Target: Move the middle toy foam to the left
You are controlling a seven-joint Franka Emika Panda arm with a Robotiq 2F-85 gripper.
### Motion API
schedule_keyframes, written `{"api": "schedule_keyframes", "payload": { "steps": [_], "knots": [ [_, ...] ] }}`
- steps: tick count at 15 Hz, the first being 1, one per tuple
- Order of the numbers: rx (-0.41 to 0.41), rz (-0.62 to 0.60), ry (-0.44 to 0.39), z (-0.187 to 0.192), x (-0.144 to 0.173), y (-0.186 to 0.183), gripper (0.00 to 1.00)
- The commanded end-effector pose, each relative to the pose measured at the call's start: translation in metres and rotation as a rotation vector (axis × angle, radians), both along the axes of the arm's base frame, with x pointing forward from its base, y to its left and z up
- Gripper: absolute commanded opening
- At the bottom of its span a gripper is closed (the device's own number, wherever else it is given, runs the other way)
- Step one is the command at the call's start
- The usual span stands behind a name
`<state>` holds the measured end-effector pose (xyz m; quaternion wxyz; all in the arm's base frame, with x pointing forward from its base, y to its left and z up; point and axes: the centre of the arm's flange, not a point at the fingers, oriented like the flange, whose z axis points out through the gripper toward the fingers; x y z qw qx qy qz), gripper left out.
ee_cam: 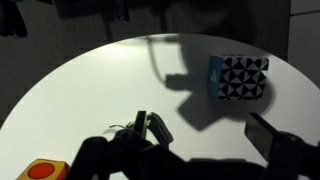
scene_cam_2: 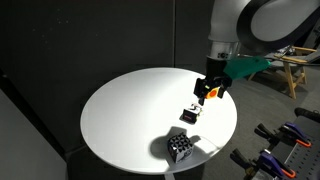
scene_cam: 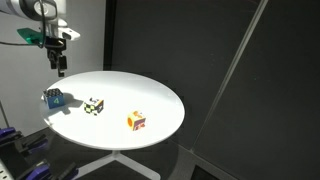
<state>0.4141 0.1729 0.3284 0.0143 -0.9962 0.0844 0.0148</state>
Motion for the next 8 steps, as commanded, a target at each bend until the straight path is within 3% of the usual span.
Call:
{"api": "schedule_keyframes", "payload": {
  "steps": [1,8],
  "knots": [
    [0.003,-0.031,-0.007,0.033,-0.019,-0.027,1.00],
    [0.016,-0.087,-0.066,0.089,-0.029,-0.064,1.00]
  ]
}}
